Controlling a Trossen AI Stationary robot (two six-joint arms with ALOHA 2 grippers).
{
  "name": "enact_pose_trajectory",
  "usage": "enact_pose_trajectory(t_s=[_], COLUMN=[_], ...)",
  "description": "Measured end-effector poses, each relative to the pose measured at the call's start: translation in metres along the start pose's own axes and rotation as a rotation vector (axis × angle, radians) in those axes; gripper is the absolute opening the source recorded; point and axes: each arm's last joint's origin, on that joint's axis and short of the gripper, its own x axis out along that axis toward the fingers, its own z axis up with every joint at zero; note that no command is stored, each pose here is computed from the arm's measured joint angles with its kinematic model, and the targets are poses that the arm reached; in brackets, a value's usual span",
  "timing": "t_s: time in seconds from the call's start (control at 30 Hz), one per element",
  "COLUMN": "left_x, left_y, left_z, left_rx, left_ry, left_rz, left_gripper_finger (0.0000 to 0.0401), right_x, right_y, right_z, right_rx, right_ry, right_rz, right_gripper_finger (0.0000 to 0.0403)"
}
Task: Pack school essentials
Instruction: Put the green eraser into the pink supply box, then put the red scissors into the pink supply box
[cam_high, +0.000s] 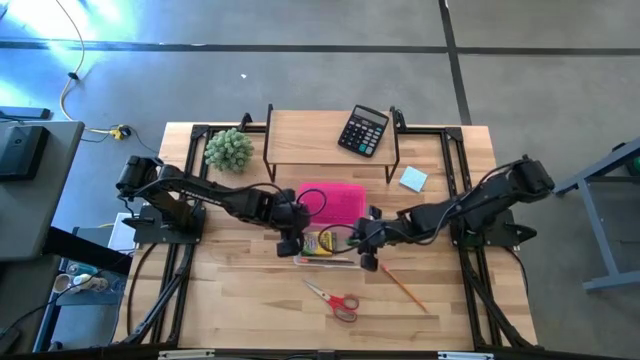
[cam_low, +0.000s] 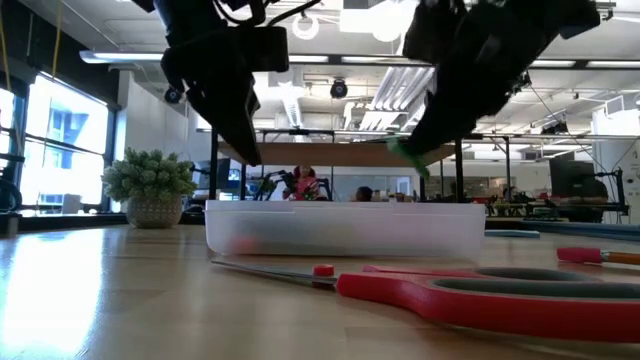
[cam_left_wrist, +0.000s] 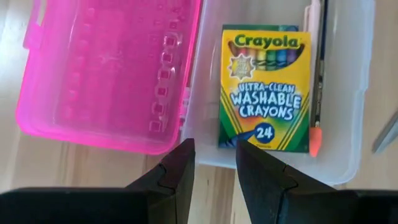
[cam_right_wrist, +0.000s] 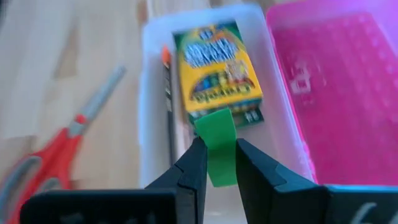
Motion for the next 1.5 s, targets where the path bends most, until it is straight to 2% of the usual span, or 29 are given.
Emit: enact_pose_trajectory(t_s=[0.3, 0.53, 0.67, 0.97, 1.1, 1.33, 1.5], left_x=[-0.002, -0.004, -0.004, -0.004, -0.004, -0.004, -0.004], left_y=[-0.015, -0.023, -0.025, -0.026, -0.026, -0.026, -0.025], left_z=[-0.004, -0.006, -0.006, -0.006, -0.006, -0.007, -0.012], left_rx=[0.001, 0.017, 0.022, 0.020, 0.022, 0.023, 0.031], left_ry=[-0.001, -0.006, -0.005, 0.000, 0.001, 0.009, 0.063], left_rz=[-0.015, -0.029, -0.039, -0.061, -0.063, -0.060, -0.063], left_gripper_finger=[0.0106, 0.0106, 0.0106, 0.0106, 0.0106, 0.0106, 0.0106], right_x=[0.029, 0.032, 0.032, 0.031, 0.028, 0.017, 0.003], right_y=[-0.005, -0.006, -0.007, -0.008, -0.005, 0.012, 0.033], right_z=[-0.016, -0.019, -0.019, -0.017, -0.013, 0.011, 0.027], right_rx=[-0.011, -0.031, -0.037, -0.007, 0.027, 0.041, 0.014], right_ry=[0.111, 0.130, 0.129, 0.123, 0.129, 0.101, 0.095], right_rz=[-0.037, -0.043, -0.051, -0.054, -0.005, 0.081, 0.047], right_gripper_finger=[0.0059, 0.0064, 0.0088, 0.0173, 0.0191, 0.0195, 0.0195])
